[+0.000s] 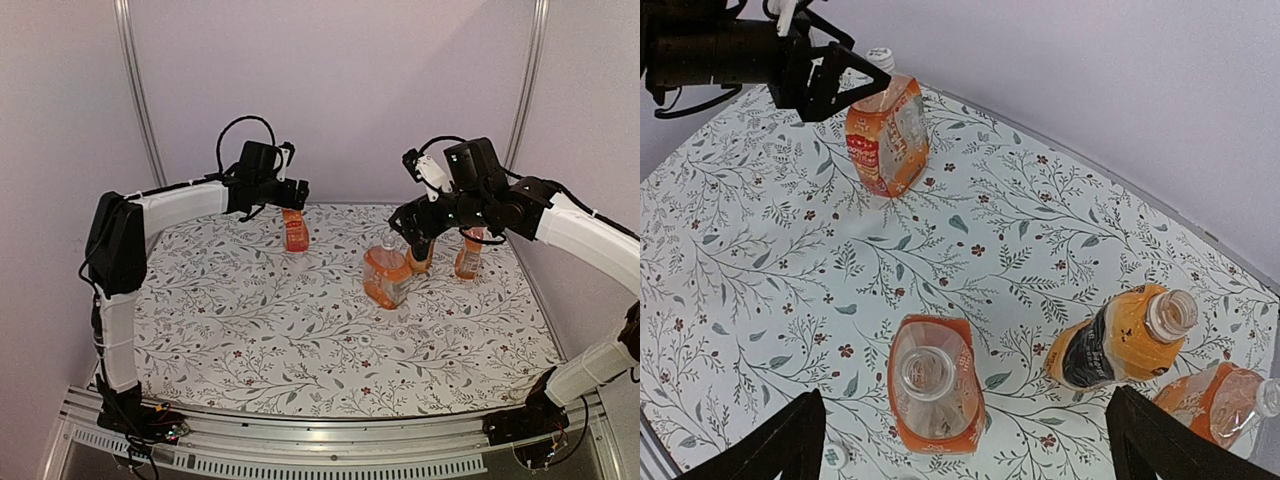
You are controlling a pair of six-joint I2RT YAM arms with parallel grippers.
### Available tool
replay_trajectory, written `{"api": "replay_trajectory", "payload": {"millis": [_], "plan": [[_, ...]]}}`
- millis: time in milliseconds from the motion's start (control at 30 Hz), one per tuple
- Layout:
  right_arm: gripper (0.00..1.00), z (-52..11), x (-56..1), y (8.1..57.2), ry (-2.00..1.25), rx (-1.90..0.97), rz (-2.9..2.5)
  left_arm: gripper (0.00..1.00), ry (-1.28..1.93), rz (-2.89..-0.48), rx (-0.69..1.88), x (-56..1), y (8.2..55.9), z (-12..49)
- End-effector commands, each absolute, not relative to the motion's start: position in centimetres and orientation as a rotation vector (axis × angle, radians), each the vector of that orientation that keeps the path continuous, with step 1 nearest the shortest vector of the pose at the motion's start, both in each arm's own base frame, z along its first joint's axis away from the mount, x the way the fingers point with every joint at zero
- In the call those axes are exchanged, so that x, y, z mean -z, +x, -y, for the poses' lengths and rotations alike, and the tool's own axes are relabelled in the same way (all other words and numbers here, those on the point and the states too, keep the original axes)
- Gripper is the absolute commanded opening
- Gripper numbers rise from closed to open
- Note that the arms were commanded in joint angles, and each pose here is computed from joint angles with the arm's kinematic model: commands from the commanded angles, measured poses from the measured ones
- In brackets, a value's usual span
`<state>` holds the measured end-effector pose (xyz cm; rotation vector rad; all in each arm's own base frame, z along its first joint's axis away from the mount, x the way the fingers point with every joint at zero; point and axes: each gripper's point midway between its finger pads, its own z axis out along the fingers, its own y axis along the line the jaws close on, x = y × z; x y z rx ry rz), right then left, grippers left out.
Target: Unscrew the bottle caps
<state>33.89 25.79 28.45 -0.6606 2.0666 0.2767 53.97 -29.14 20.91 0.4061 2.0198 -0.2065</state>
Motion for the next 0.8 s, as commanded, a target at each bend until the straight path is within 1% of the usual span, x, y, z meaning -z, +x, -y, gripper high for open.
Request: {"api": "replay_trajectory", "payload": {"millis": [0,67,133,167,233,300,367,433,500,600,667,767], "plan": [[0.99,-24.7,-27.9,33.5,-0.718,-0.19,-2.069,0.99,0.309,-2.062,0.103,-18.5,55.2,28.9],[0.99,-24.6,-27.8,33.6,-0.724,-0.179,-2.07,0.99,0.318,-2.078,0.112,-17.3,55.4,29.5],[0.99,-24.6,-27.6,33.7,-0.73,-0.168,-2.072,0.94,0.31,-2.097,0.122,-16.3,55.5,29.9],[0.99,-24.7,-27.5,33.7,-0.736,-0.167,-2.072,0.91,0.303,-2.105,0.124,-15.9,55.5,29.9],[0.99,-24.8,-27.3,33.8,-0.745,-0.162,-2.075,0.81,0.299,-2.116,0.124,-15.3,55.6,30.1],[0.99,-24.8,-27.1,33.9,-0.752,-0.161,-2.078,0.65,0.3,-2.122,0.118,-15.1,55.6,30.1],[0.99,-24.9,-27.1,33.9,-0.756,-0.161,-2.076,0.53,0.295,-2.126,0.109,-15.1,55.6,30.0],[0.99,-24.8,-27.1,33.9,-0.757,-0.16,-2.074,0.44,0.29,-2.134,0.106,-15.2,55.4,29.8],[0.99,-24.8,-27.3,33.8,-0.758,-0.16,-2.071,0.37,0.295,-2.15,0.124,-15.4,54.8,29.9],[0.99,-24.9,-27.9,33.6,-0.759,-0.18,-2.058,0.31,0.33,-2.158,0.175,-16.4,53.2,30.4],[0.99,-25.3,-28.5,33.1,-0.776,-0.222,-2.041,0.29,0.371,-2.153,0.211,-17.7,51.7,30.7],[0.99,-26.2,-29.9,31.6,-0.841,-0.322,-1.987,0.24,0.507,-2.106,0.277,-20.5,48.5,31.4]]}}
